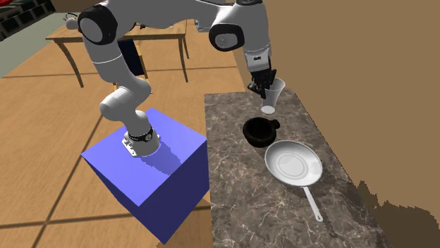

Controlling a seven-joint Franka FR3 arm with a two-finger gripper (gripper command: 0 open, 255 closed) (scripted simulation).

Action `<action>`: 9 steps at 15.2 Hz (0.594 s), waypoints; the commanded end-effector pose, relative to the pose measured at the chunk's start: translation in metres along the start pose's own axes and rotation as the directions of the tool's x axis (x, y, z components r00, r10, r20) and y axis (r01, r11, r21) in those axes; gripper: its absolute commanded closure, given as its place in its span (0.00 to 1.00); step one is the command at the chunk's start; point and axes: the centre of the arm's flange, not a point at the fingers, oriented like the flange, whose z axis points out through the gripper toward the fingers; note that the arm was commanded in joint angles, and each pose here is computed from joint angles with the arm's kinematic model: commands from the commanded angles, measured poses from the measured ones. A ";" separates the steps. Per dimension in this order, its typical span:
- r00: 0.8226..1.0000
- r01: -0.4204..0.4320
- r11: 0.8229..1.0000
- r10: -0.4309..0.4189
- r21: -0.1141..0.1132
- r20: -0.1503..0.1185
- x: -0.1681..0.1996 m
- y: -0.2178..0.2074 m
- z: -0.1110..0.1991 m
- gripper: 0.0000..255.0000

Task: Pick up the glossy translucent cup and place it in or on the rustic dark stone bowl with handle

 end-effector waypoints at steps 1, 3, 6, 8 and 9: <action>1.000 -0.001 1.000 0.001 0.000 -0.001 -0.002 0.002 0.010 1.00; 1.000 -0.001 1.000 0.001 0.000 -0.001 -0.003 0.005 0.020 1.00; 1.000 -0.001 1.000 0.001 0.000 -0.001 -0.005 0.009 0.035 1.00; 1.000 -0.001 1.000 0.001 0.000 -0.001 -0.007 0.012 0.045 1.00; 1.000 -0.001 1.000 0.001 0.000 -0.001 -0.007 0.013 0.050 1.00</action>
